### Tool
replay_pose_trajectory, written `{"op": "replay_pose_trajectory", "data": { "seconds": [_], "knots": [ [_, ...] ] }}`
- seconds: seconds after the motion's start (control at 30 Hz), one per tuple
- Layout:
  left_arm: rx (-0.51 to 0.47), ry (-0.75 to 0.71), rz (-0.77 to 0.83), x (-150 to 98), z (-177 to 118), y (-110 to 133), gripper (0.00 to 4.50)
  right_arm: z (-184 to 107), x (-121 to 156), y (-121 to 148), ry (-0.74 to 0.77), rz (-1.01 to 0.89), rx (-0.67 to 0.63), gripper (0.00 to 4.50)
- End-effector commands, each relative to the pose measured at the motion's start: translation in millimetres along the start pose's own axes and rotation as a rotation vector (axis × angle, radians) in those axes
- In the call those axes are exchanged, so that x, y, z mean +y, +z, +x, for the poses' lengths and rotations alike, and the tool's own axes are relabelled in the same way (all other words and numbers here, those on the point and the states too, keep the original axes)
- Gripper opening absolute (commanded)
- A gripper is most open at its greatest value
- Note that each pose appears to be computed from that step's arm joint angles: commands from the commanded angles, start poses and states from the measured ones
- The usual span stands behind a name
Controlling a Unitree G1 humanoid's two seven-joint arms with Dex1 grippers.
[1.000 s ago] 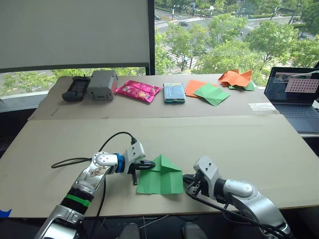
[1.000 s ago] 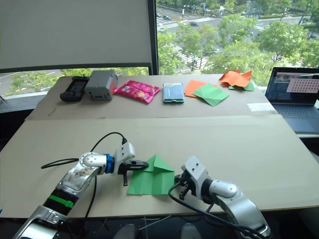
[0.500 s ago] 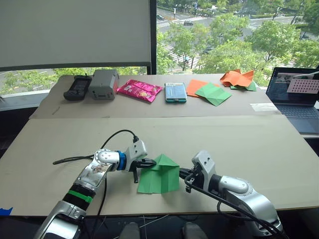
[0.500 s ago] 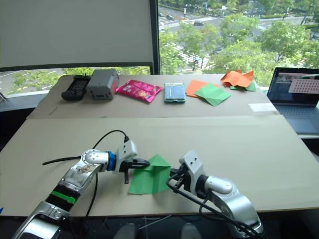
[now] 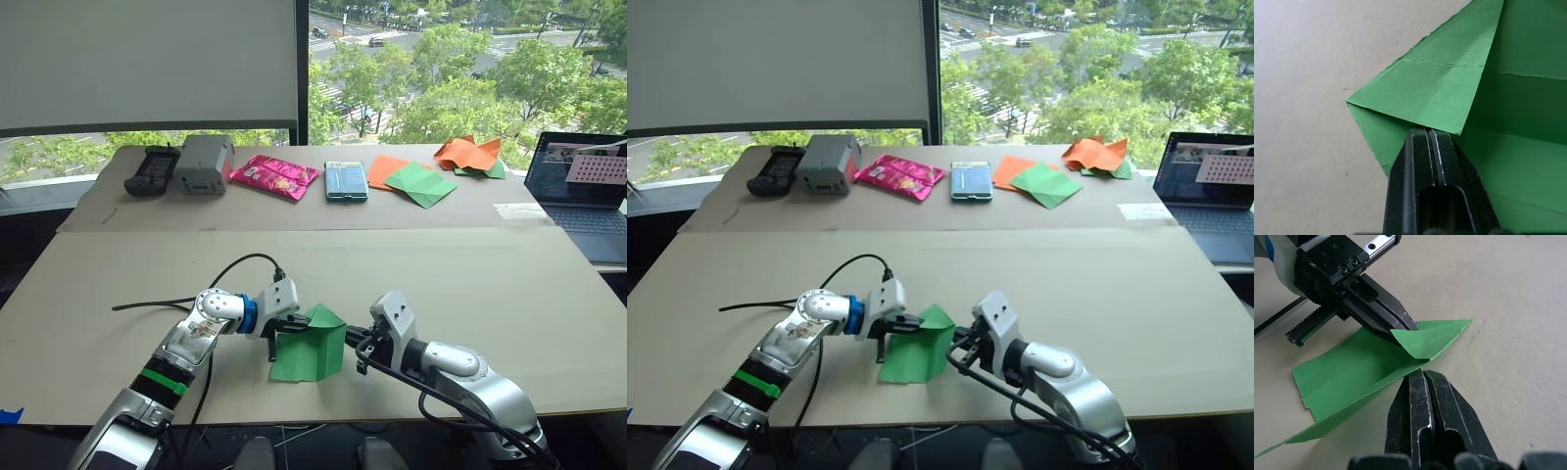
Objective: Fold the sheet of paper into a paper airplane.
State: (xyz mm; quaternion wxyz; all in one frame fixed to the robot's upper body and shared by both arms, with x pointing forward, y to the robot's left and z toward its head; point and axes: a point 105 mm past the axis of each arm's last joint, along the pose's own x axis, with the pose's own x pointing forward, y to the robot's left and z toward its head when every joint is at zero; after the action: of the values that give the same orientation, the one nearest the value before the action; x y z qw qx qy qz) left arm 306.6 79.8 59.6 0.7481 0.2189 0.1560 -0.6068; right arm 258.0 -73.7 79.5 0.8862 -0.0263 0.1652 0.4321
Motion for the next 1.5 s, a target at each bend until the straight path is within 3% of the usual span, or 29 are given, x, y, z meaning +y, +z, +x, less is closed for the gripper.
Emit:
{"op": "replay_pose_trajectory", "data": {
  "seconds": [0.03, 0.2, 0.47, 0.67, 0.93, 1.5],
  "knots": [
    [0.053, -0.042, 0.013, -9.2, 9.0, -7.3, 0.04, 4.2, 4.1, 11.6, 0.022, -0.025, -0.029, 0.00],
    [0.076, -0.031, 0.013, -8.5, 6.7, -12.5, 0.04, 9.9, 7.2, 15.4, 0.035, -0.026, -0.038, 0.00],
    [0.097, 0.051, 0.003, 7.3, -22.7, -16.3, 0.04, 10.4, 7.9, 11.4, 0.035, -0.024, -0.026, 0.00],
    [0.052, 0.085, -0.009, 14.7, -38.6, -2.1, 0.04, 11.5, 6.3, 11.0, 0.034, -0.028, -0.022, 0.00],
    [-0.097, 0.102, -0.059, 21.3, -43.5, 31.2, 0.04, 13.0, 5.5, 8.9, 0.028, -0.062, 0.001, 0.00],
    [0.059, 0.064, -0.097, 2.0, -19.4, -24.1, 0.04, 15.2, 9.2, 26.6, 0.022, -0.147, -0.021, 0.00]
  ]
}}
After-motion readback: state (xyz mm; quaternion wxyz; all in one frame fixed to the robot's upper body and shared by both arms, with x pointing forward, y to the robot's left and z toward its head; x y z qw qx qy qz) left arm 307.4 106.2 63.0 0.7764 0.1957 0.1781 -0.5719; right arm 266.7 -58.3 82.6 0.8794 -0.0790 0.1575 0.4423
